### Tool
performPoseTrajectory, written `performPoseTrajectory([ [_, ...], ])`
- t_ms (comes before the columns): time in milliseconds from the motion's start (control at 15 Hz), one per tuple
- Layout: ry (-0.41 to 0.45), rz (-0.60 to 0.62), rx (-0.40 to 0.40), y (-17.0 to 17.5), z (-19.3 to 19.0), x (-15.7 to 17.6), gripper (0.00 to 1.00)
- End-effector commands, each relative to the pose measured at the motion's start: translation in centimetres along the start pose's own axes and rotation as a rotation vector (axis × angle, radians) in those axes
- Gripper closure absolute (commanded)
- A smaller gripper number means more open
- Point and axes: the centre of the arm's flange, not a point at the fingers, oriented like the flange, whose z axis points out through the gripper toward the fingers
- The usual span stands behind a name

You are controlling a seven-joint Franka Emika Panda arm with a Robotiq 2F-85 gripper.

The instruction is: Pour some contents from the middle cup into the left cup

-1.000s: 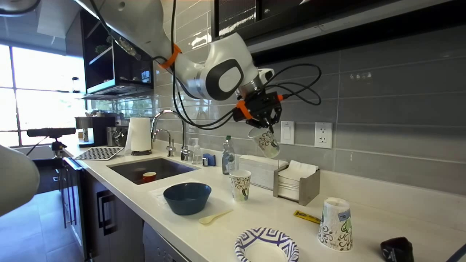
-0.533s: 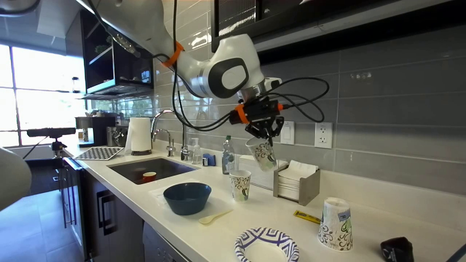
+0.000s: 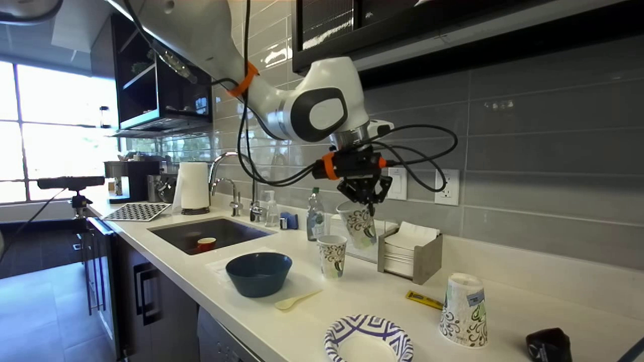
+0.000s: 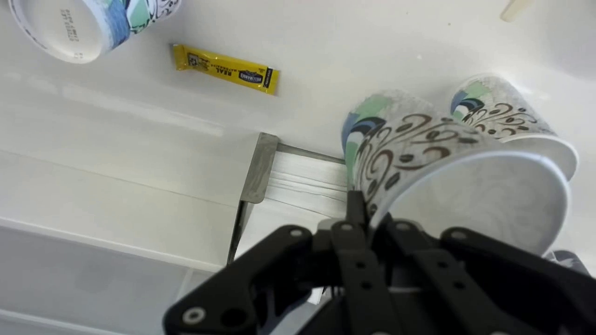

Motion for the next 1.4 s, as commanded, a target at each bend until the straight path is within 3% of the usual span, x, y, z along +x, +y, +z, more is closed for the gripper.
performPoseTrajectory([
  [0,-0.004,0.066,0.034,-0.2,1.3,-0.5,0.99],
  [533,-0.045,0.175,0.093,0.1,5.6,-3.1,0.99],
  [1333,-0.139,0.234,0.136,0.0,9.7,-5.6,0.99],
])
